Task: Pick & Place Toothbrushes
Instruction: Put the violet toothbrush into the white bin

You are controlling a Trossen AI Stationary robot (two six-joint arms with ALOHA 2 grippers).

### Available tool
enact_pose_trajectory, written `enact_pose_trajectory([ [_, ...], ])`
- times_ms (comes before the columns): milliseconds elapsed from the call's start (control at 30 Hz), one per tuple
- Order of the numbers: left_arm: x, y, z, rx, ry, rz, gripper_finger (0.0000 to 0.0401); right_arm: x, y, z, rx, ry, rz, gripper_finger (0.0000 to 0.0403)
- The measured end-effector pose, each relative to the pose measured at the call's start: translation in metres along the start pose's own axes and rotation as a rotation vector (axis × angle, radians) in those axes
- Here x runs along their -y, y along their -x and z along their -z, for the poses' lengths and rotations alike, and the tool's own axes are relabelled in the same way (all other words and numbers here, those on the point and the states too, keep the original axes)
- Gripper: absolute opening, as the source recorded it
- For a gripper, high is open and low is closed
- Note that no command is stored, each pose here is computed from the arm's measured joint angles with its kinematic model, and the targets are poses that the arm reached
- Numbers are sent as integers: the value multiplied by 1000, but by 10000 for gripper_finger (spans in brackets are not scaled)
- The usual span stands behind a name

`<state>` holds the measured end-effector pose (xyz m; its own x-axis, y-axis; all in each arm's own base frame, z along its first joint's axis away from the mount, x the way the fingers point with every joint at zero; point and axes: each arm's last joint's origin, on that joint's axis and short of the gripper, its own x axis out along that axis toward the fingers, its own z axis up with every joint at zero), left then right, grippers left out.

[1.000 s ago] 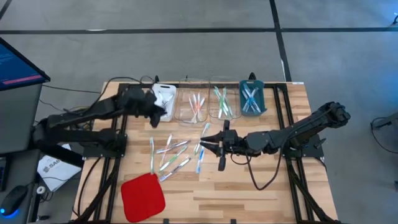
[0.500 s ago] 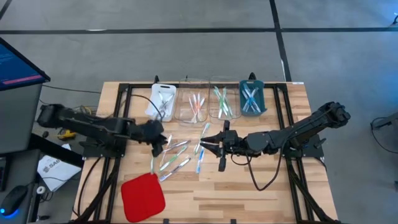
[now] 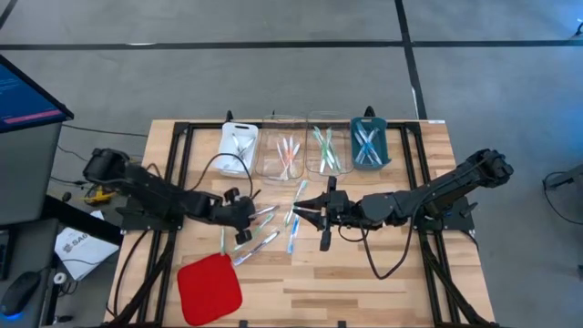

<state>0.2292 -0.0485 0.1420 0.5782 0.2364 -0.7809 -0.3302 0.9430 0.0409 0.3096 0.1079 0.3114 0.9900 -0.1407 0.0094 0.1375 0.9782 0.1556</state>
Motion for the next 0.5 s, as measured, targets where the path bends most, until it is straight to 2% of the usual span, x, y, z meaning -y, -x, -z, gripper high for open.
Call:
enact_pose_trajectory([
  [167,3,-14,8,-53,-35,-26,92,0,0,0,0,0,0,72],
  [500,2,-24,10,-74,-34,-42,92,0,0,0,1,0,0,72],
])
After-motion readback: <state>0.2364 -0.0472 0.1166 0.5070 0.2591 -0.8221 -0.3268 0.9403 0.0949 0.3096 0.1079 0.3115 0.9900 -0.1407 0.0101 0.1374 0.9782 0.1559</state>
